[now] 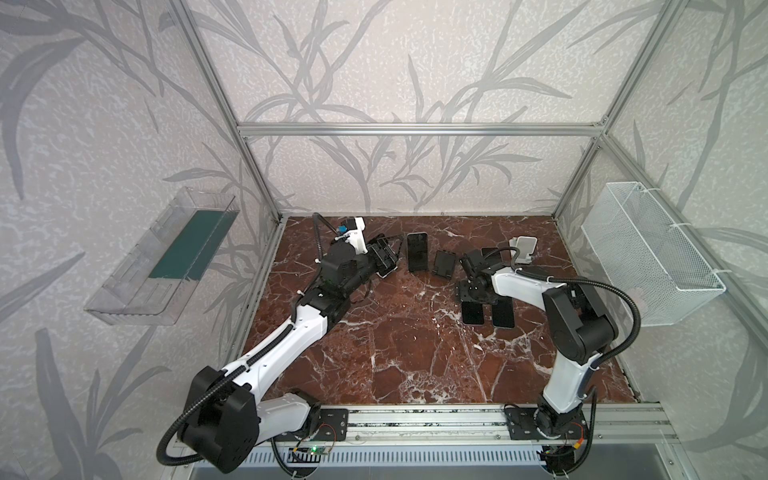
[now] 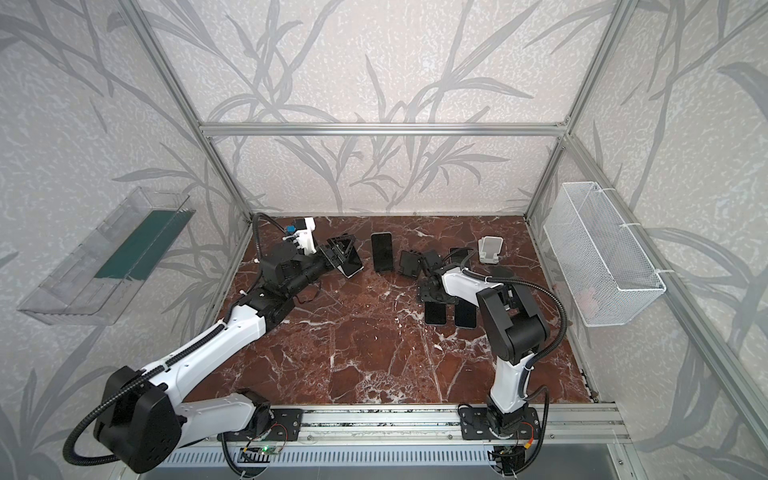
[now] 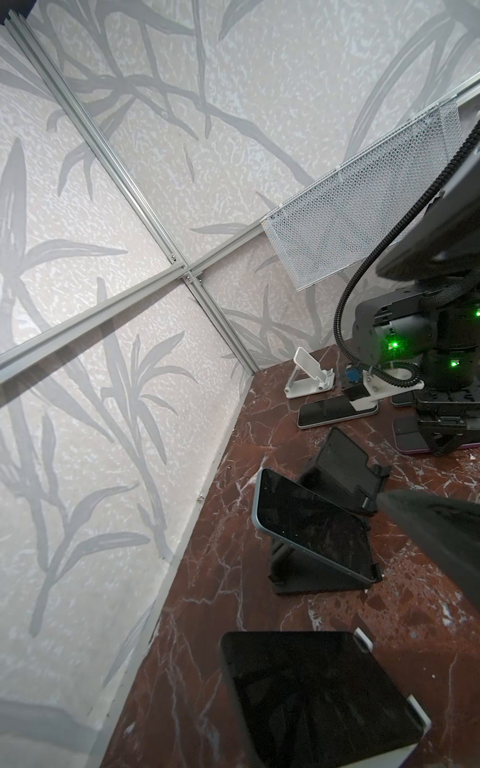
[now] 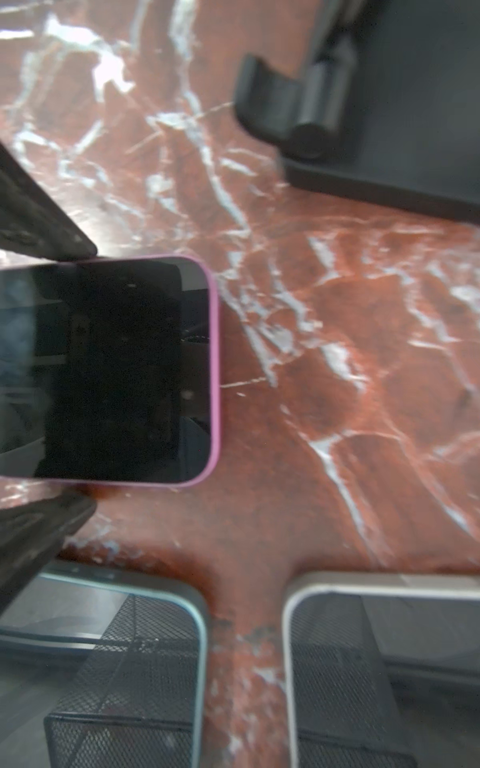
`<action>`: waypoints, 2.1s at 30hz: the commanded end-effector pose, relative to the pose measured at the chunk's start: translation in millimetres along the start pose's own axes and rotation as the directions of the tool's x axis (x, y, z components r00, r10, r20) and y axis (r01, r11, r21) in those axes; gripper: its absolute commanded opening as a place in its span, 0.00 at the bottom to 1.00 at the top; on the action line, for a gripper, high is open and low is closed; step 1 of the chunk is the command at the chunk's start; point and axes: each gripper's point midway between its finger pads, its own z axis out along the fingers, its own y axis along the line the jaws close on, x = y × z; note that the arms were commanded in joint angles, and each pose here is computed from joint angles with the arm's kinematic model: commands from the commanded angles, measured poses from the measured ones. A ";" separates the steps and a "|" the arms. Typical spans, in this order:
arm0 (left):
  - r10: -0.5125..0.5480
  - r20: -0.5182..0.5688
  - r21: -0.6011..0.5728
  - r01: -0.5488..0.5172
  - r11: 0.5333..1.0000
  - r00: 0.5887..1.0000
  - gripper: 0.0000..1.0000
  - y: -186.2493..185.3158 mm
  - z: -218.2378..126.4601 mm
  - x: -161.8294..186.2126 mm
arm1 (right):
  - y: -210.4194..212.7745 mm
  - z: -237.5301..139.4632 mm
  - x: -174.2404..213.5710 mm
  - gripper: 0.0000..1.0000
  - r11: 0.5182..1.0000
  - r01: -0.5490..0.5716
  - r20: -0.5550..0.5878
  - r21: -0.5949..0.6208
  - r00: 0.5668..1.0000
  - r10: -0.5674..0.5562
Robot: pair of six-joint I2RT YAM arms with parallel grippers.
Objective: Remove the phone from the phone stand
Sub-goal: 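Open the right gripper and raise it off the purple-edged phone, then move the right gripper to the teal-edged phone on its black stand and grasp it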
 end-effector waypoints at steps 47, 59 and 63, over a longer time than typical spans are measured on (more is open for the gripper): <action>0.036 0.369 -0.417 0.131 0.899 0.929 0.97 109.7 -64.8 -68.6 | 138.4 -140.3 -115.5 0.93 0.956 0.252 0.651 -0.150 0.753 -0.096; 0.017 0.352 -0.404 0.135 0.905 0.936 0.97 110.9 -58.8 -64.8 | 175.8 -103.9 -159.4 0.98 0.963 0.258 0.688 -0.075 0.713 -0.137; 0.018 0.351 -0.395 0.131 0.909 0.936 0.96 109.5 -57.8 -65.3 | 181.2 -94.9 -167.6 1.00 0.965 0.253 0.693 -0.060 0.707 -0.143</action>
